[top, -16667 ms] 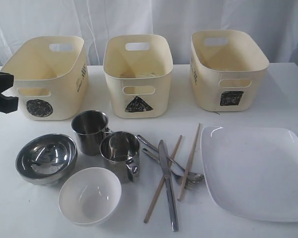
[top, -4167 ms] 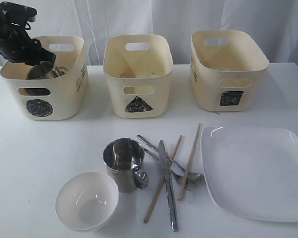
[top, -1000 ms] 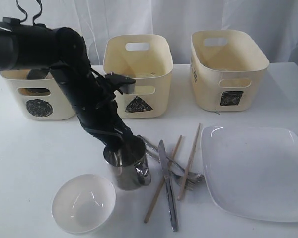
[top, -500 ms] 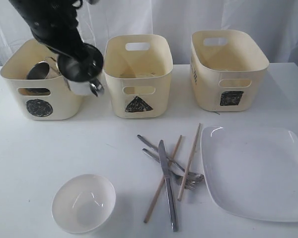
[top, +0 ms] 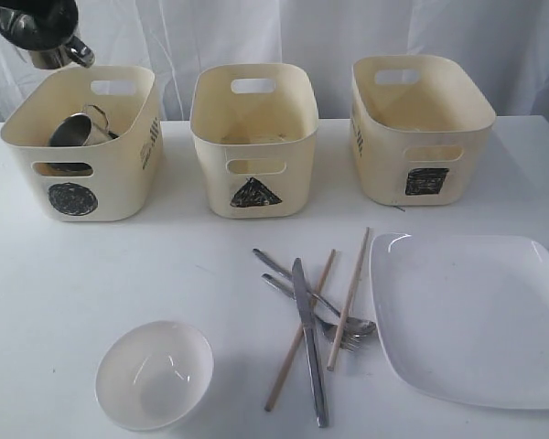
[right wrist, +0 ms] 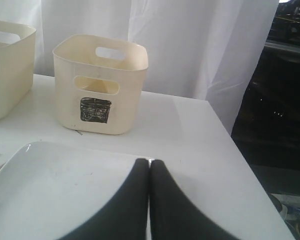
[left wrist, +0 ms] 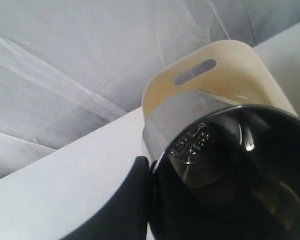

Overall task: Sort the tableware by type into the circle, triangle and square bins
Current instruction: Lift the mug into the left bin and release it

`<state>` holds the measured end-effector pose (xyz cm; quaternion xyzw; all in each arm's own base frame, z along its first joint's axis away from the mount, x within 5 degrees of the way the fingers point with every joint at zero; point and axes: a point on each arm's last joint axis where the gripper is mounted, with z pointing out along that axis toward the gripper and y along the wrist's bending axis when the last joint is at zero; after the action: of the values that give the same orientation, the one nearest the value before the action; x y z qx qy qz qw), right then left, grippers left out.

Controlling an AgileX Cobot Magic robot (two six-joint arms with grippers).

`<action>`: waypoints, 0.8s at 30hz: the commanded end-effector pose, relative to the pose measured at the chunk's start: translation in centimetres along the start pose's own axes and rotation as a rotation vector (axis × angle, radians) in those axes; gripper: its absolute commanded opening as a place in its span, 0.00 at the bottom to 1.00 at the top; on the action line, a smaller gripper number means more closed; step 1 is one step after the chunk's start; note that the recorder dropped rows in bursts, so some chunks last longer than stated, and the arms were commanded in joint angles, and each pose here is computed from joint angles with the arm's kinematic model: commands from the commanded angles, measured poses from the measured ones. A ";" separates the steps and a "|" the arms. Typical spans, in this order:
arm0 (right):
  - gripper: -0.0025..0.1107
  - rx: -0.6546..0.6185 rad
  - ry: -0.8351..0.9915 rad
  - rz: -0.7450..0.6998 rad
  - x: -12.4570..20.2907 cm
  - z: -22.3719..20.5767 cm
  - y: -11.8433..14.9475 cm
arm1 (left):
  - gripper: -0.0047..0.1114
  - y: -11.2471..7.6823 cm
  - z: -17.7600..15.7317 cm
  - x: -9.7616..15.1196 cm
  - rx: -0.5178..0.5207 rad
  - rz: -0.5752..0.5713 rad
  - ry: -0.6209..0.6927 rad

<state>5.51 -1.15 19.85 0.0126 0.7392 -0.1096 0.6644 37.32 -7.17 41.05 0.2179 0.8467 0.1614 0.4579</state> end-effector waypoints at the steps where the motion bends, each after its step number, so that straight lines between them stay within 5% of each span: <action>1: 0.02 -0.002 -0.007 0.003 0.1 0.0 0.0 | 0.04 0.3 2.6 -0.1 0.005 -0.048 -0.066; 9: 0.02 -0.002 -0.007 0.003 0.1 0.0 0.0 | 0.04 -3.2 10.4 1.8 0.061 0.003 -0.023; 16: 0.02 -0.002 -0.007 0.003 0.1 0.0 0.0 | 0.04 -3.3 10.7 2.0 0.064 -0.040 -0.011; 19: 0.02 -0.002 -0.007 0.003 0.1 0.0 0.0 | 0.14 -3.2 10.4 1.8 0.061 -0.066 -0.005; 24: 0.02 -0.002 -0.007 0.003 0.1 0.0 0.0 | 0.43 -3.1 10.2 1.9 0.065 -0.075 0.006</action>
<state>5.51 -1.15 19.85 0.0126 0.7392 -0.1096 0.6644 44.70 -8.27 31.90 0.2124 0.8600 0.1208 0.4480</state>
